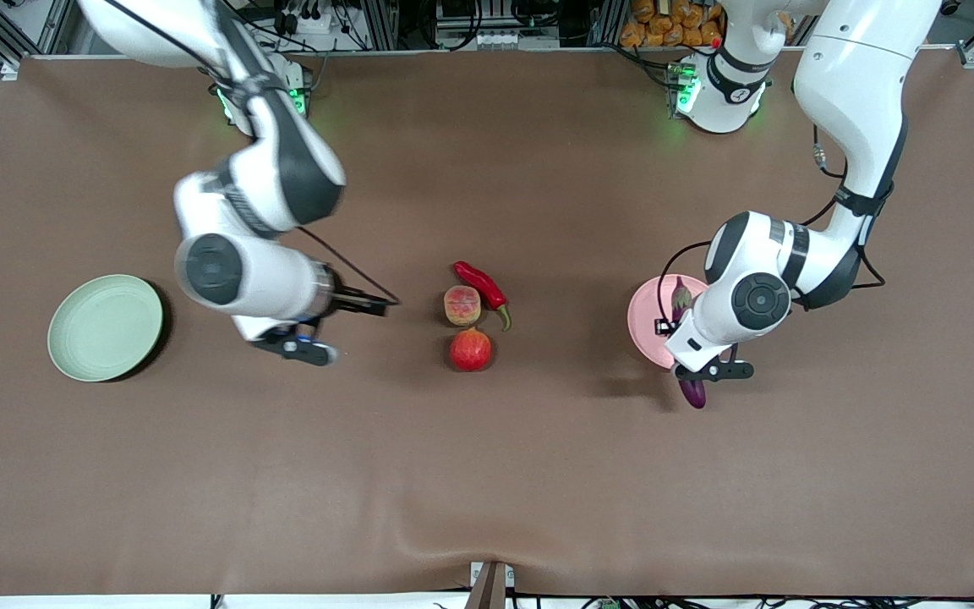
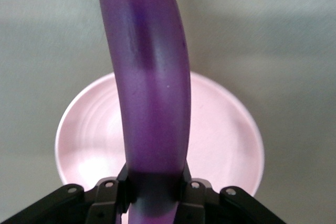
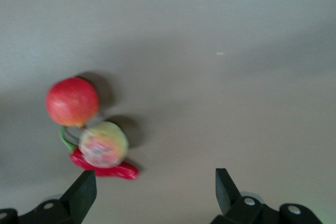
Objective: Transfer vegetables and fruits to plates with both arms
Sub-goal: 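Carry the eggplant to the pink plate while the right gripper grasps the peach, then lower the eggplant onto the pink plate while the right gripper carries the peach, then grasp the red chili with the left gripper while the right gripper releases the peach, then carry the chili to the pink plate while the right gripper reaches the pomegranate, then place the chili on the pink plate while the right gripper carries the pomegranate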
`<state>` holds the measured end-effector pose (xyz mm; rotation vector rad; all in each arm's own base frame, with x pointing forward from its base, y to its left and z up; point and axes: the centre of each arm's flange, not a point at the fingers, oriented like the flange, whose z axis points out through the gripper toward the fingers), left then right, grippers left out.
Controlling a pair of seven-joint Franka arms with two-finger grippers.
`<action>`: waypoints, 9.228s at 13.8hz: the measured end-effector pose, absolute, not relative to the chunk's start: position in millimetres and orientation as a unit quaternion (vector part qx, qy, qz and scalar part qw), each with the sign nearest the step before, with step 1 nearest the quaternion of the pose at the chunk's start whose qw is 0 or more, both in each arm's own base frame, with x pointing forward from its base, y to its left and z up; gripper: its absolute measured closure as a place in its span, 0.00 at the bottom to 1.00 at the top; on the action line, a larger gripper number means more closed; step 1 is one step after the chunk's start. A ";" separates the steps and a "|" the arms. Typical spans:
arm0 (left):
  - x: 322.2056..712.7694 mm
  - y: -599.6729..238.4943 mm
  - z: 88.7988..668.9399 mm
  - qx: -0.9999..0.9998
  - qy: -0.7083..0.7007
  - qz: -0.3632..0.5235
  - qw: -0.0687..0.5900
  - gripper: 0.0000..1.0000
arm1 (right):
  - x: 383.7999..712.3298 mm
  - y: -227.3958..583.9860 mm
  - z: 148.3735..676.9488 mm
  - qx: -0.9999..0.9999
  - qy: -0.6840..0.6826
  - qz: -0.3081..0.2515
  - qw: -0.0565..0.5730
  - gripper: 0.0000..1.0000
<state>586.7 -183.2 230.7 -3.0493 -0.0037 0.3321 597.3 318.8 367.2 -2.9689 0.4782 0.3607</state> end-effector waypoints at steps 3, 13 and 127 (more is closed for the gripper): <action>579.6 -172.8 223.9 -0.989 0.002 0.133 0.057 0.64 | 588.1 369.4 321.1 -0.978 0.179 0.094 0.059 0.00; 570.7 -177.5 213.3 -0.988 0.009 0.142 0.058 0.64 | 544.5 446.7 236.3 -0.979 0.180 0.085 0.046 0.00; 574.6 -160.2 375.3 -0.995 -0.023 0.004 0.102 0.00 | 600.6 355.8 255.2 -0.931 0.355 0.077 0.034 0.15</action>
